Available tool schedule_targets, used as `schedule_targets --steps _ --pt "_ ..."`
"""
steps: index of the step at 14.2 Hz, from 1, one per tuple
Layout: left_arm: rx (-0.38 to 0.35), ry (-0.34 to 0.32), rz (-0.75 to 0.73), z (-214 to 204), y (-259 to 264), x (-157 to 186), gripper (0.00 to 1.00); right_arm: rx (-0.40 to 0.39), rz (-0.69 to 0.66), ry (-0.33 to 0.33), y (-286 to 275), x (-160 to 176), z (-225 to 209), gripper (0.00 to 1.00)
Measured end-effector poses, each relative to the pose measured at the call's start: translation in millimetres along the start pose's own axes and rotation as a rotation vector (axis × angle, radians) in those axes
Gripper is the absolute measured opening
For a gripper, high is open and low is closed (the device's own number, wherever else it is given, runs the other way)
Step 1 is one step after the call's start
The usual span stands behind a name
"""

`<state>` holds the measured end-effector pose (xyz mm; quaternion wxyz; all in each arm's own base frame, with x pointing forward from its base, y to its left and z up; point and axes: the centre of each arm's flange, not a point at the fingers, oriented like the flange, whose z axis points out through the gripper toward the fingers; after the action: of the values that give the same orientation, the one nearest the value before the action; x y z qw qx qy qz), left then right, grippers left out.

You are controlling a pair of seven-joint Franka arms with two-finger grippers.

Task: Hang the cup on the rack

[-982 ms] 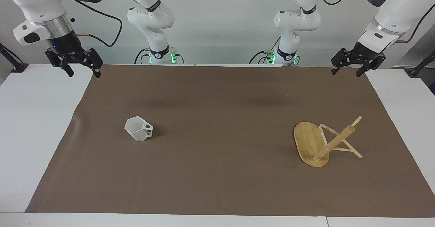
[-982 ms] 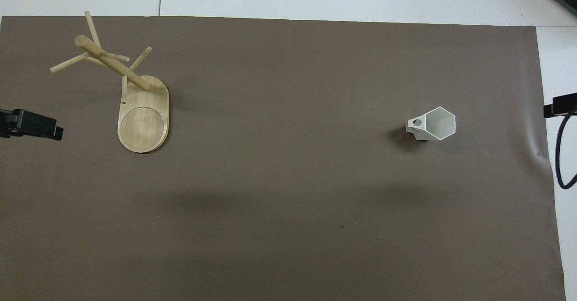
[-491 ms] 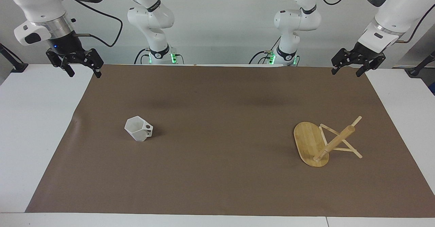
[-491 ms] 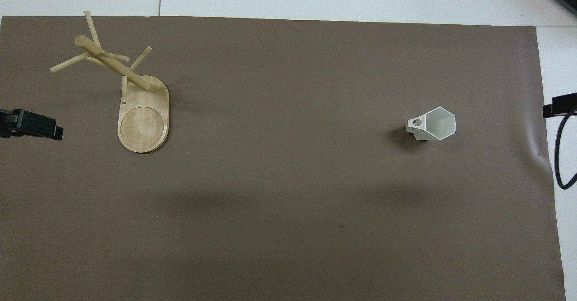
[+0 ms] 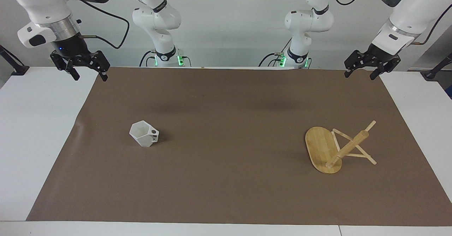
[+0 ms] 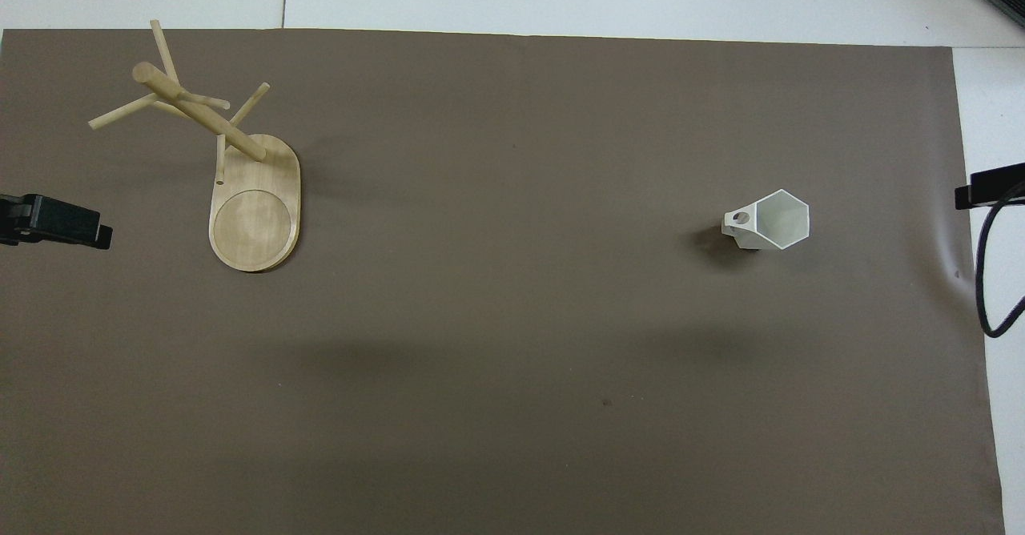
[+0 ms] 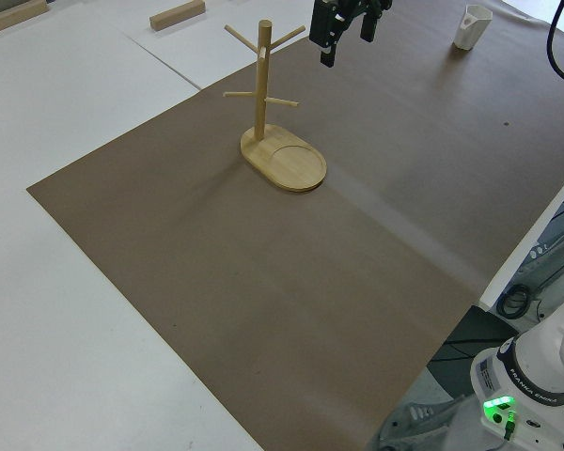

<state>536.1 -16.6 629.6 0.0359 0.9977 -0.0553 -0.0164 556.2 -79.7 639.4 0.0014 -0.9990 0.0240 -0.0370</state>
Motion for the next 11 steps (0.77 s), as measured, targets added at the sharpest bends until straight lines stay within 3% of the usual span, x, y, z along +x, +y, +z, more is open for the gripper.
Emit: schedule_targets --steps 11 --pt "0.000 0.000 0.000 0.0 0.0 0.0 1.00 0.004 -0.010 -0.029 -5.6 -2.5 6.5 1.00"
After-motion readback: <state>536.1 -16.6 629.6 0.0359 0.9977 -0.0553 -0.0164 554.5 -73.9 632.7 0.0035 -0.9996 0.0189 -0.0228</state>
